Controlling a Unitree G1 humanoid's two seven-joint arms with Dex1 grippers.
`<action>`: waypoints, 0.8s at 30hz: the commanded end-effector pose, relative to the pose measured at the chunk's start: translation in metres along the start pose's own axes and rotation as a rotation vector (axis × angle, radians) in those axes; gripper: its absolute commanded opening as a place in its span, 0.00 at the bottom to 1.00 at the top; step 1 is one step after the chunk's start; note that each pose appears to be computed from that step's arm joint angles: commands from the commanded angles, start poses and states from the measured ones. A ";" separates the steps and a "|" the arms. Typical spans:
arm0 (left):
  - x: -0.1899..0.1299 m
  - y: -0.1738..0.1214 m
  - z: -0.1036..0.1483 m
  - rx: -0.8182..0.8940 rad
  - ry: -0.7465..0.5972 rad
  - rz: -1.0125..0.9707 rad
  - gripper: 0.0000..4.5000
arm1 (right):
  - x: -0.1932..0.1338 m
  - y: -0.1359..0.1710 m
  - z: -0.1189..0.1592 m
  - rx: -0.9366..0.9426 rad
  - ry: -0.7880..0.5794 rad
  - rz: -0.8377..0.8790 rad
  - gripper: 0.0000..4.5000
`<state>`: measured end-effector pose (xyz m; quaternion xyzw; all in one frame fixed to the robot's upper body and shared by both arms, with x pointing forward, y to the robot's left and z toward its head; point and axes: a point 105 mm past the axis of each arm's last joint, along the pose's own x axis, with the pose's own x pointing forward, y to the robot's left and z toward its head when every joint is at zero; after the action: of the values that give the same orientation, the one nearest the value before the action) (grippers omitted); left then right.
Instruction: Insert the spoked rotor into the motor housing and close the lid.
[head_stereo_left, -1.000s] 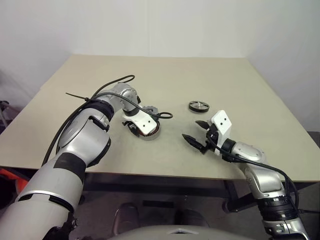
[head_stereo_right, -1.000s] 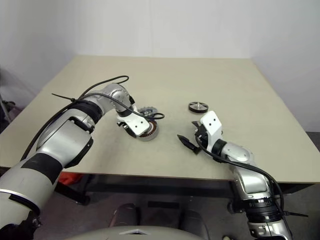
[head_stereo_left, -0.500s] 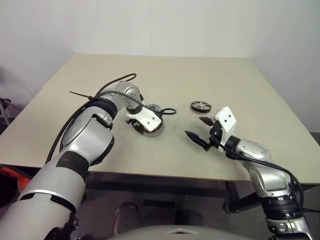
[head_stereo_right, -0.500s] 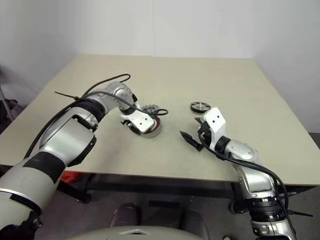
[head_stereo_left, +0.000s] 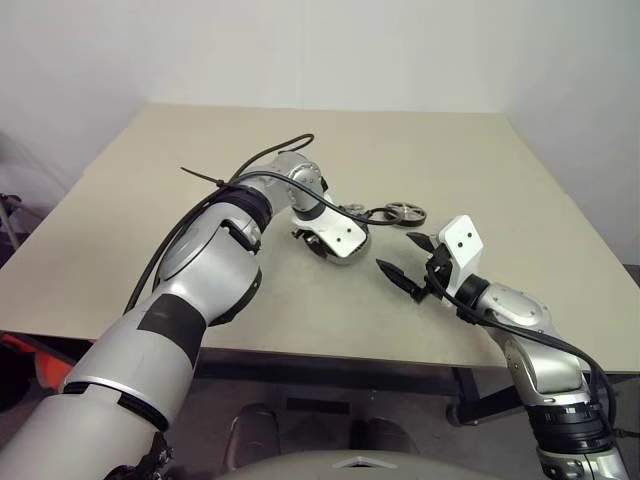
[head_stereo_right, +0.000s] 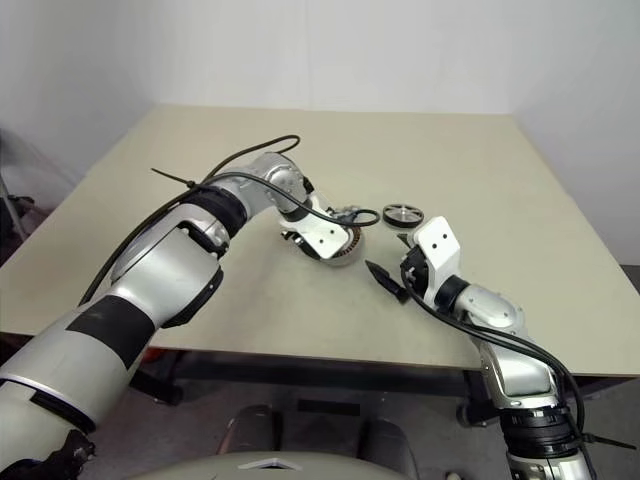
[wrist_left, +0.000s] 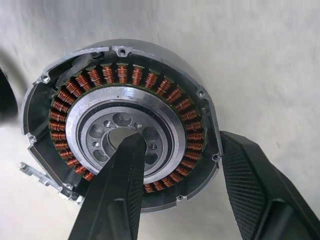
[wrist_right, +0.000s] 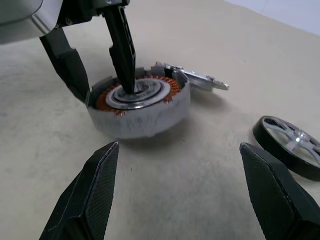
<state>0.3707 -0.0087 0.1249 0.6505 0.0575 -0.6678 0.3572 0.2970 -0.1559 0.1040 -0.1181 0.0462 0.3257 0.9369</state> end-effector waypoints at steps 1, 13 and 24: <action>-0.015 0.022 0.014 0.076 -0.011 0.064 0.43 | -0.007 -0.003 0.017 -0.033 -0.051 -0.030 0.97; 0.004 0.019 0.033 0.156 -0.049 0.021 0.43 | -0.020 0.002 0.016 -0.024 -0.039 -0.067 0.97; 0.014 0.013 0.037 0.204 -0.044 -0.012 0.43 | -0.026 0.005 0.015 -0.018 -0.035 -0.097 0.97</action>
<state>0.3491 -0.0375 0.1137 0.6610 0.0093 -0.6925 0.2888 0.2745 -0.1633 0.1052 -0.1192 0.0519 0.2893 0.9484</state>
